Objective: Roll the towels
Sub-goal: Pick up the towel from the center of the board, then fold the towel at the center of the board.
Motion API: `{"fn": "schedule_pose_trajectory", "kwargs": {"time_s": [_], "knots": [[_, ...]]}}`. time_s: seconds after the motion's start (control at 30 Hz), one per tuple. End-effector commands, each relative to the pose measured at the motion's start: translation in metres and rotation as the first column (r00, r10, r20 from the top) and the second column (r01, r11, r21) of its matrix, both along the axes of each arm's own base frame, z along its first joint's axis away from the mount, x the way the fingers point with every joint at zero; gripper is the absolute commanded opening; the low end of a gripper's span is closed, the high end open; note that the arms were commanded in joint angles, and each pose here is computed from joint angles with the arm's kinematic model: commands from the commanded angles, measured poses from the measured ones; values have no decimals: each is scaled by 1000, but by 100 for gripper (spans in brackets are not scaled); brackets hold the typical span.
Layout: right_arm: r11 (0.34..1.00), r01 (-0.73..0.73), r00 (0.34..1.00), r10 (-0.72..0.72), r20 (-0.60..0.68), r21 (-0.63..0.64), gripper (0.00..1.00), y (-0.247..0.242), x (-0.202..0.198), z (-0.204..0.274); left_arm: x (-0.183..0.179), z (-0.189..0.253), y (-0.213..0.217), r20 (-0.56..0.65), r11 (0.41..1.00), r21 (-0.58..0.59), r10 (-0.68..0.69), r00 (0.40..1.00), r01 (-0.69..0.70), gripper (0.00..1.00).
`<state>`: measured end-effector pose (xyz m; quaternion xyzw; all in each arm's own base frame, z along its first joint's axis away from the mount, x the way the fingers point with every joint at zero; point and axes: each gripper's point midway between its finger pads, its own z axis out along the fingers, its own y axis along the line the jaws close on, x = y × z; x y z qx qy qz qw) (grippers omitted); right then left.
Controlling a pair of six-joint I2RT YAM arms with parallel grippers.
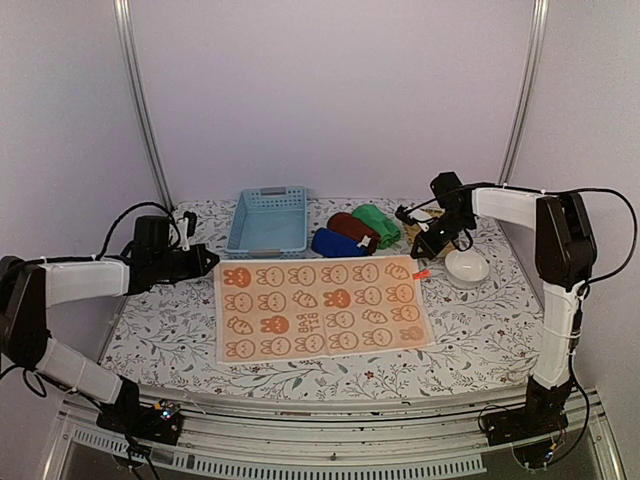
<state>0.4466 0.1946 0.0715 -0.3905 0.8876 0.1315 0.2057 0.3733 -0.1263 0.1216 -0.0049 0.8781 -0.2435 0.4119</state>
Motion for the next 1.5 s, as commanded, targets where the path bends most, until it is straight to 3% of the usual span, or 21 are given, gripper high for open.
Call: {"fn": "schedule_pose_trajectory", "kwargs": {"time_s": [0.0, 0.3, 0.67, 1.47], "knots": [[998, -21, 994, 15, 104, 56, 2, 3, 9, 38, 1, 11, 2, 13, 1000, -1, 8, 1000, -8, 0], [999, -31, 969, 22, 247, 32, 2, -5, 19, 70, -6, 22, 6, 10, 1000, 7, 20, 1000, -20, 0], [994, -104, 978, 94, 185, 42, 2, -2, -6, 40, -16, 9, -8, -53, 998, -49, -32, 998, 30, 0], [932, -361, 925, 355, 133, 18, 2, -9, -91, 30, -86, -27, -21, -264, 993, -87, -96, 960, 75, 0]]}}
